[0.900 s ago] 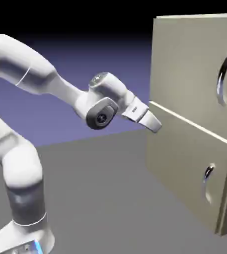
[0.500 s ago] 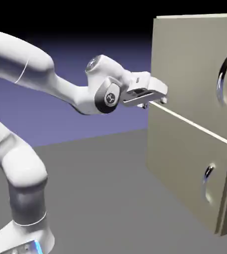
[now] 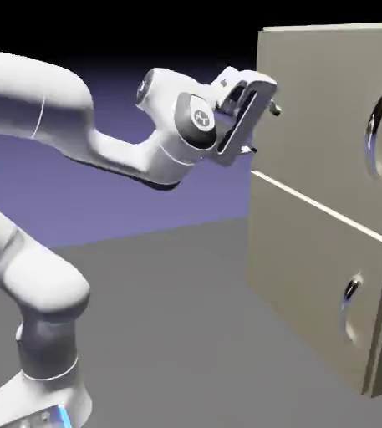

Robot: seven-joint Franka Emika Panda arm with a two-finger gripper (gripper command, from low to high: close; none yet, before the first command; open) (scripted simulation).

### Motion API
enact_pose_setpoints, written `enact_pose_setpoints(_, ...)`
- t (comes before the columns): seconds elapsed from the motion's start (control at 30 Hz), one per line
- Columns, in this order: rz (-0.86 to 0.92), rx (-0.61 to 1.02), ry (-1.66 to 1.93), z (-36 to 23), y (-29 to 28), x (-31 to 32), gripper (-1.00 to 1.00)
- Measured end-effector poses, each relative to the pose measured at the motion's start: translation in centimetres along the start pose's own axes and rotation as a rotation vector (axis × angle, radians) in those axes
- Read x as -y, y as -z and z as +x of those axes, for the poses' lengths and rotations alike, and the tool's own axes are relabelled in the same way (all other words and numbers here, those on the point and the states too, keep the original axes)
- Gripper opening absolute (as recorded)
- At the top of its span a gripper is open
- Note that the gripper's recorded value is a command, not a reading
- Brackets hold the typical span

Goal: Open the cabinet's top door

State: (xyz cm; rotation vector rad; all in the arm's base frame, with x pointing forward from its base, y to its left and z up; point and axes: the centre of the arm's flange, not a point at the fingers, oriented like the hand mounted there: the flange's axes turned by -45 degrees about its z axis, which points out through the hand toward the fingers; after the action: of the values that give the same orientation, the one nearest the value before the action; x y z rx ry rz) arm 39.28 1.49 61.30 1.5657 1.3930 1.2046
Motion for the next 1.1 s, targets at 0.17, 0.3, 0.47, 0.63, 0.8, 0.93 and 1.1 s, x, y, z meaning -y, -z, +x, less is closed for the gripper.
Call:
enact_pose_setpoints(0.17, -0.068, -0.008, 0.23, -1.0, 0.5, -1.3, 0.0)
enact_pose_setpoints(0.3, -0.12, -0.002, 0.413, -2.2, 0.7, -2.1, 0.0)
enact_pose_setpoints(0.47, -0.177, 0.02, 0.64, -4.1, 0.5, -2.8, 0.0)
enact_pose_setpoints(0.63, -0.223, 0.057, 0.865, -6.4, 0.0, -3.1, 0.0)
enact_pose_setpoints(0.8, -0.255, 0.104, 1.09, -9.1, -0.9, -3.2, 0.0)
enact_pose_setpoints(0.93, -0.269, 0.148, 1.271, -11.5, -1.9, -3.0, 0.0)
enact_pose_setpoints(1.1, -0.271, 0.205, 1.498, -14.8, -3.5, -2.5, 0.0)
